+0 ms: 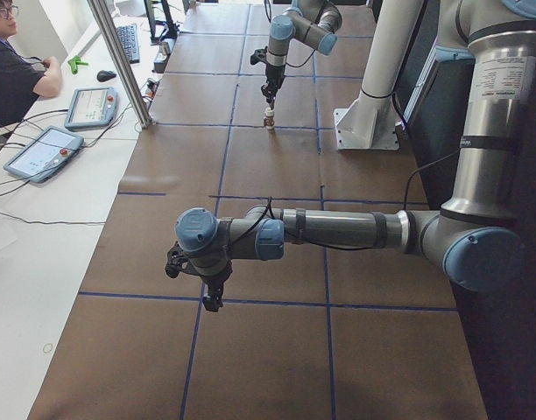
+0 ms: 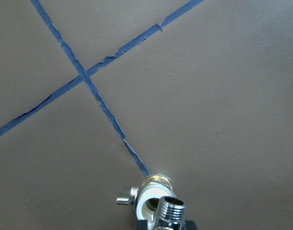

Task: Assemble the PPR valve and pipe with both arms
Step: 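Lower the valve onto the pipe top and press it down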

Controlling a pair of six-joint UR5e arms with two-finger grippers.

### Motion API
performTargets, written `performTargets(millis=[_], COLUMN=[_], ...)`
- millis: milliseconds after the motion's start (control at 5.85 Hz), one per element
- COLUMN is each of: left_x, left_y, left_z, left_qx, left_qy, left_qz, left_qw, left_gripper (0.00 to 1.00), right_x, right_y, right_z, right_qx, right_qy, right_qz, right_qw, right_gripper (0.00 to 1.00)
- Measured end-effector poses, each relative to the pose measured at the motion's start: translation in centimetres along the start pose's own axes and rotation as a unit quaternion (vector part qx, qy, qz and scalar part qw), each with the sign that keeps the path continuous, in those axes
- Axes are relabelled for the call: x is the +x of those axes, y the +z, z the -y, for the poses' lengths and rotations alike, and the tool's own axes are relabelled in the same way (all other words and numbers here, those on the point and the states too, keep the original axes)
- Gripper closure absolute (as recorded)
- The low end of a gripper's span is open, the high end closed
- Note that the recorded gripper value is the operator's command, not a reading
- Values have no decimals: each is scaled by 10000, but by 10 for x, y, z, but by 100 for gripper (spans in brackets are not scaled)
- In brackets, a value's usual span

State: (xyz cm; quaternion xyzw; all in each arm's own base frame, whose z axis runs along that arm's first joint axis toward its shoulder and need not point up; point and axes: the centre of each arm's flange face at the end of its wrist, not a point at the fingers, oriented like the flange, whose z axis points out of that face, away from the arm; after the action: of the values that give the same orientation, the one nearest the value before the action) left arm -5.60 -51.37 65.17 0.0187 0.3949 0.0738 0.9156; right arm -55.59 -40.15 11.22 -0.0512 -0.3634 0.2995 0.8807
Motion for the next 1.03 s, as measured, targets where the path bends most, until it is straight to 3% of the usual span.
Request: performTargets(millis=[1026], left_x=[0], left_y=[0], left_z=[0], left_qx=[2], left_qy=[5], left_qz=[0], left_qw=[10000], left_gripper=[0], right_x=[-2], right_y=[5], right_z=[-1], right_qx=[62], right_qy=[-85], right_qz=[-22], right_qw=[9999], right_gripper=[100])
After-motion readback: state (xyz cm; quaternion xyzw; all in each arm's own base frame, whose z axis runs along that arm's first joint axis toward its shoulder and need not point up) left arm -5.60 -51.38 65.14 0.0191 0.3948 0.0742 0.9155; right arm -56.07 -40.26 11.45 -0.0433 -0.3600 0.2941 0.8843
